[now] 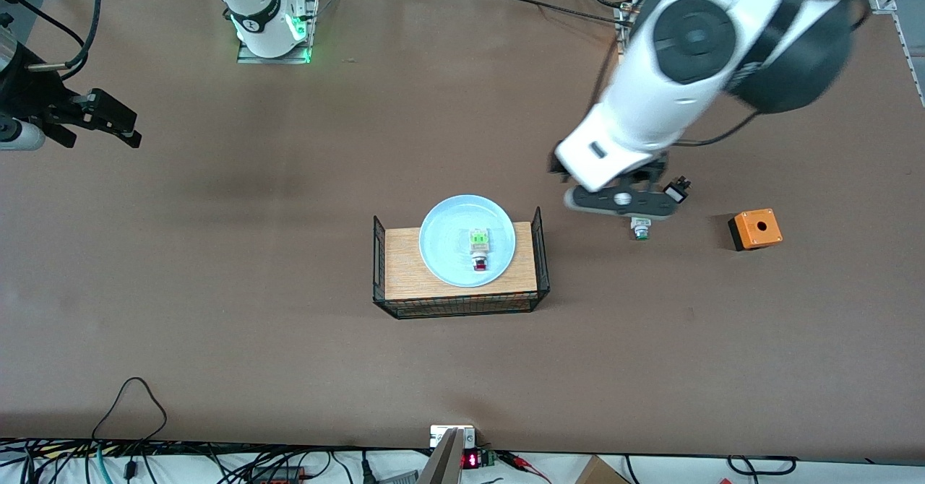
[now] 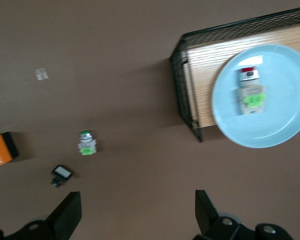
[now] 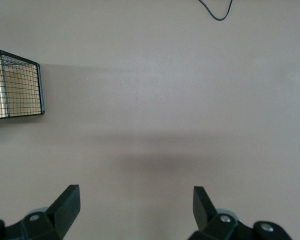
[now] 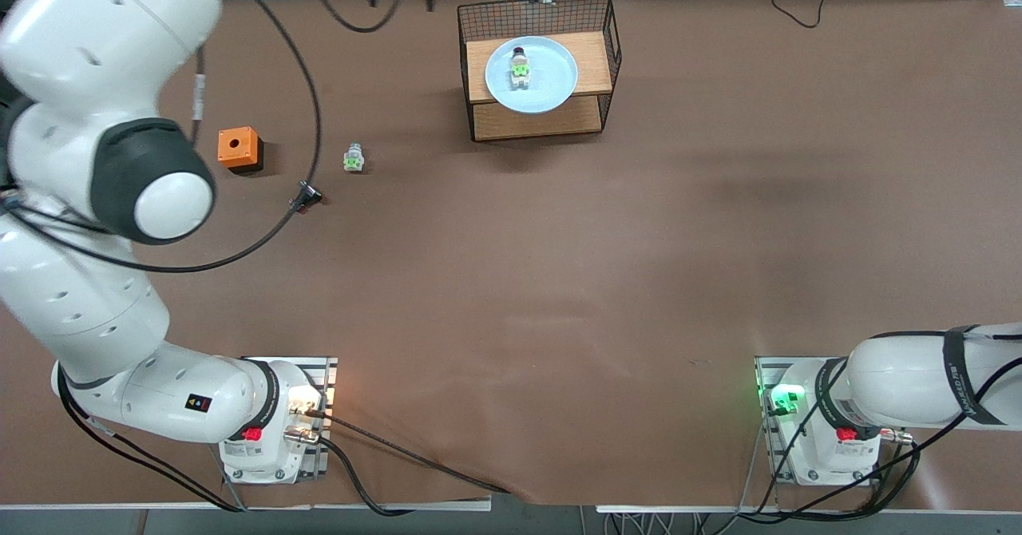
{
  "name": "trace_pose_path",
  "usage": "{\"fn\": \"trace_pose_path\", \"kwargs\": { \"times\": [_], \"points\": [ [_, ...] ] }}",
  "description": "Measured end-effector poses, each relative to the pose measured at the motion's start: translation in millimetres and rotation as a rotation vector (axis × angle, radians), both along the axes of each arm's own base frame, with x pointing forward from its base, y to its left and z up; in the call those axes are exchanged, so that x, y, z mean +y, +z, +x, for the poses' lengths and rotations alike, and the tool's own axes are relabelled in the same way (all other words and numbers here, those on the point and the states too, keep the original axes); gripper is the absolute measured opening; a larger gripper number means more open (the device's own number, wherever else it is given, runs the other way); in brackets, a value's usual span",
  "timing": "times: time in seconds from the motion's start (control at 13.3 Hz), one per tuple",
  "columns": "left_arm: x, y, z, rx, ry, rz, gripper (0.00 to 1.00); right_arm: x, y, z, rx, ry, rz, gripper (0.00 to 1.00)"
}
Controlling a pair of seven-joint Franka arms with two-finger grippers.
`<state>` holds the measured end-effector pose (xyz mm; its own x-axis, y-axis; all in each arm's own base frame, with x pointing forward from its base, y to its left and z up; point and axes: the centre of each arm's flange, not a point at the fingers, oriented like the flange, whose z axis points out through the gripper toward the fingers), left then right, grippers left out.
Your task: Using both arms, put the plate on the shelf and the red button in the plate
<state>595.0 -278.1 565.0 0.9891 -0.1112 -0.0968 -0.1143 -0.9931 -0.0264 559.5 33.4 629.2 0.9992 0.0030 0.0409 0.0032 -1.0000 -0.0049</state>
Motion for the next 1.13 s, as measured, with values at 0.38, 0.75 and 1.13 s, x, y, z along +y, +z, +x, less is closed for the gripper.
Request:
{"fn": "trace_pose_path", "kwargs": {
  "times": [0.38,0.75,1.13],
  "points": [
    [127.7,15.9,-30.8,-0.049,0.055,-0.065,1.0,0.3,0.1,0.0,0.0,0.001,0.0,1.0],
    [245.0,19.3,-44.5,-0.076,0.099,-0.068,1.0,1.1,0.1,0.0,0.0,0.002,0.0,1.0],
    [247.6,10.6,-42.2,-0.062,0.099,-0.06,1.0,1.1,0.2,0.1,-0.001,0.002,0.0,1.0]
  ]
}}
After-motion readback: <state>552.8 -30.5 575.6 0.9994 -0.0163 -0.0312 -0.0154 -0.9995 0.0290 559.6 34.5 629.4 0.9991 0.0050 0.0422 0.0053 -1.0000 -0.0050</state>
